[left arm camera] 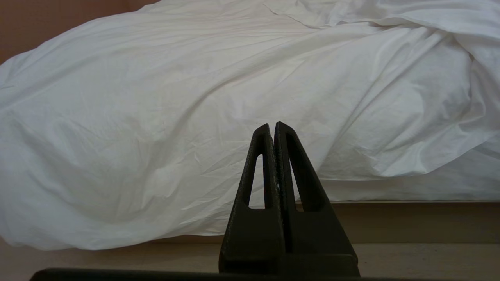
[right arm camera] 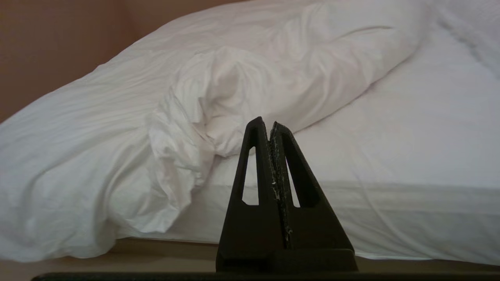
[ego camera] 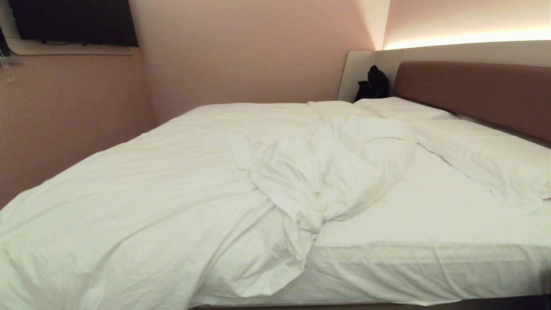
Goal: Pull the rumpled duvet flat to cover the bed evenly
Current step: Hold the folded corner of the quilt
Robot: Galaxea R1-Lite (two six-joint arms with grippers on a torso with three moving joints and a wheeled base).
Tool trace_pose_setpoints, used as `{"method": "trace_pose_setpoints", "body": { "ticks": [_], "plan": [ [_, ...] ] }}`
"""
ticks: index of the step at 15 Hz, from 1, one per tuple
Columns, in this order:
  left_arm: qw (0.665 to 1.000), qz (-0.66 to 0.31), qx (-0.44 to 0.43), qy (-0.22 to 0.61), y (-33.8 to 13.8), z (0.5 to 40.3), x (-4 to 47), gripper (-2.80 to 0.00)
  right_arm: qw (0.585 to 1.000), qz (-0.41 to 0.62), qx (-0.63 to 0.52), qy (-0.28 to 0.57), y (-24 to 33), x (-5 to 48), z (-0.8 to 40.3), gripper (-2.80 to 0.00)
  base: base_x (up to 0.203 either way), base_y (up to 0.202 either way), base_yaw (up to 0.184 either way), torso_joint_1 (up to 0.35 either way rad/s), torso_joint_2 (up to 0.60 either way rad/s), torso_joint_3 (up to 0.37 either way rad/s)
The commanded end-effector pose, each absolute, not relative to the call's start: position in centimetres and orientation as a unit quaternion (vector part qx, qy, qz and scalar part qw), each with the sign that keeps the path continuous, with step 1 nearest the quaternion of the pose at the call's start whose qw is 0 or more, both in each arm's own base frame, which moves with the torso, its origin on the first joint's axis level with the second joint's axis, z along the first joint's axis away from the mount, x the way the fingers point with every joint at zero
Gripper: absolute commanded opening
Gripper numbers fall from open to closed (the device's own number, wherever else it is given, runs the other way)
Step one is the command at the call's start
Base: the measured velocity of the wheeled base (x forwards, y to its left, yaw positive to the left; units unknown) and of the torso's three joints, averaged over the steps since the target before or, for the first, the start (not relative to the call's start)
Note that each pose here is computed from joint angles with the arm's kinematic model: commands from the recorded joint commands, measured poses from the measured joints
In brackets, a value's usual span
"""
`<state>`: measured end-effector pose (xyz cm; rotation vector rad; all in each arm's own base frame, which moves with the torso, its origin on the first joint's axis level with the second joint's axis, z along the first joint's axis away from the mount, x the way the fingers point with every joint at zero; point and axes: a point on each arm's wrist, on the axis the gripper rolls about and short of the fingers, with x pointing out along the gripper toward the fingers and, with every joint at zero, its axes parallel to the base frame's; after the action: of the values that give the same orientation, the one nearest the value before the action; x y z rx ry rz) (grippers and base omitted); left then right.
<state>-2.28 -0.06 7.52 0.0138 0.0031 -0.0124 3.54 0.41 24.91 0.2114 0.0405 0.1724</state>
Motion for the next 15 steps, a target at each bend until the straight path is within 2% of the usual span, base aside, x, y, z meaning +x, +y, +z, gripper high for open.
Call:
{"method": "trace_pose_setpoints", "body": {
  "ticks": [1,7,15],
  "plan": [
    [1.000,-0.006,0.007,0.001,-0.1,7.5,-2.3,-2.80,0.981,0.099,0.147,0.076,0.6,10.6,26.7,-2.80,0.000,0.000,0.000,0.000,0.00,0.000],
    [1.000,-0.006,0.007,0.001,-0.1,7.5,-2.3,-2.80,0.965,0.125,0.194,0.122,1.1,20.9,29.0,-2.80,0.000,0.000,0.000,0.000,0.00,0.000],
    [1.000,-0.006,0.007,0.001,-0.1,7.5,-2.3,-2.80,0.943,0.162,0.203,0.210,4.4,30.6,25.5,-2.80,0.000,0.000,0.000,0.000,0.00,0.000]
  ]
}}
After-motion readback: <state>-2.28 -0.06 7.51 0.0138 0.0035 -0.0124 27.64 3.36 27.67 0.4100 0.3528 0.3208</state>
